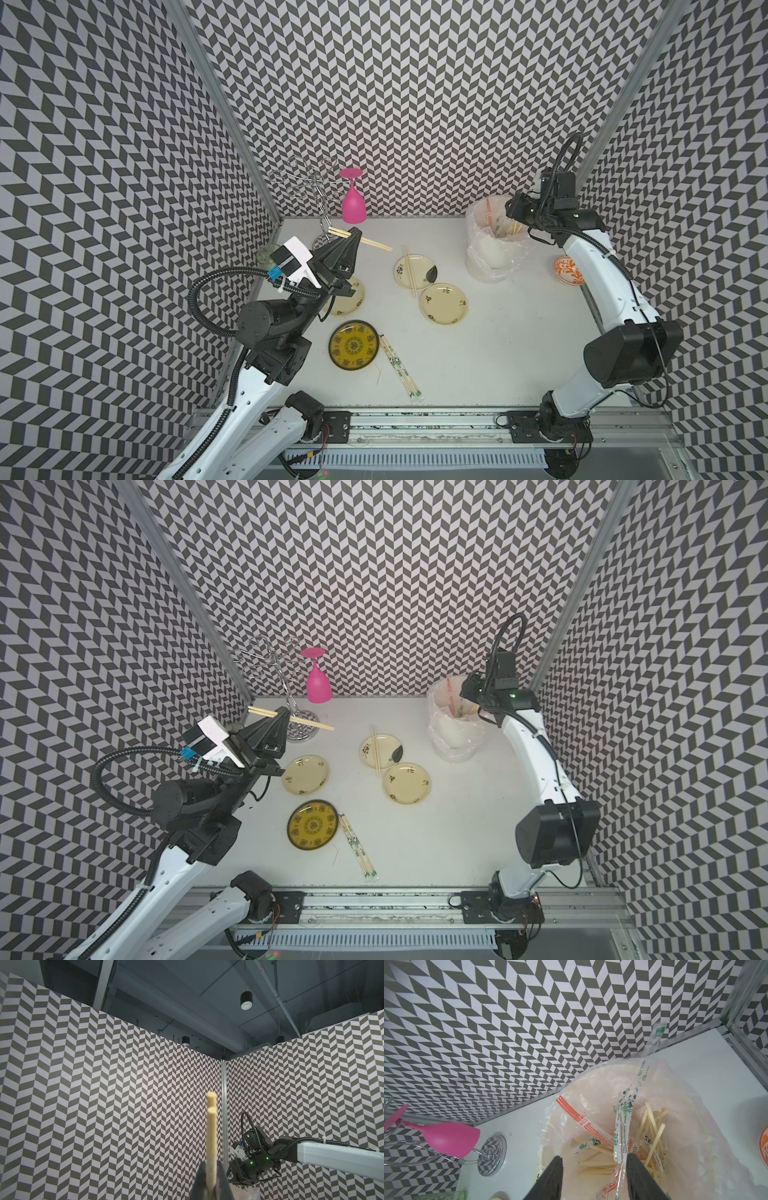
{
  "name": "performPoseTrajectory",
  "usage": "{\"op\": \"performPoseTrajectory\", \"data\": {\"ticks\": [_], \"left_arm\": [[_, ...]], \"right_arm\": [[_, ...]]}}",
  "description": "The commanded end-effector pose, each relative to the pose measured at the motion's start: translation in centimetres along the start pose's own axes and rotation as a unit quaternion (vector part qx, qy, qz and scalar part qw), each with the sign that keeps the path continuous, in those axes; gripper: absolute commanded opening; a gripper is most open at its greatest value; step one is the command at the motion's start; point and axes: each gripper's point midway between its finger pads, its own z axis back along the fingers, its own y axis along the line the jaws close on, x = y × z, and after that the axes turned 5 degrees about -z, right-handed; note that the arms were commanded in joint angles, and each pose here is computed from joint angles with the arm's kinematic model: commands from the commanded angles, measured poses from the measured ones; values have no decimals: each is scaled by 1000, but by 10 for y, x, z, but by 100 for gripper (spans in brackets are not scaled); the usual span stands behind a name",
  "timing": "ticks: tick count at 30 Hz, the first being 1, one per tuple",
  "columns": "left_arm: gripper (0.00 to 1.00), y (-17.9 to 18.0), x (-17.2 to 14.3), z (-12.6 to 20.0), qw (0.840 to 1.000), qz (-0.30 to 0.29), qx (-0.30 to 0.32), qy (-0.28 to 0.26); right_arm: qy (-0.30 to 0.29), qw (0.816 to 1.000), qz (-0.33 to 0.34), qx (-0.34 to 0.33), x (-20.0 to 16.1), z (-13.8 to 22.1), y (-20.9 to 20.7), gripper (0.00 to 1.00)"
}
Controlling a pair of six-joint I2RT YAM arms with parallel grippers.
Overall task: Remove the packaging of disposable chopsticks
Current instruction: Place the packet bag in the trash bin.
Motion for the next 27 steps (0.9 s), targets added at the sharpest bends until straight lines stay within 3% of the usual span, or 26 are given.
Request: {"op": "performPoseTrajectory", "data": {"ticks": [1, 4, 13, 20, 24, 27], "left_arm": [[0, 0, 9, 3, 1000, 7, -6, -19], [0, 3, 6, 4, 1000, 9, -3, -16], [0, 8, 4, 5, 1000, 4, 3, -13], [0, 9, 1, 5, 1000, 7, 2, -10], [0, 9, 1, 5, 1000, 8, 2, -10], [0, 8, 0, 4, 1000, 10, 0, -9]], "right_arm": [[-44, 999, 9, -29, 20, 1, -7, 49], [-40, 998, 4, -38, 19, -17, -10, 41], [-26, 999, -17, -35, 20, -52, -10, 40], [-32, 998, -18, -52, 20, -52, -19, 24], [-34, 998, -15, -42, 20, -44, -19, 2], [-34, 999, -4, -18, 24, -33, -7, 0]]}}
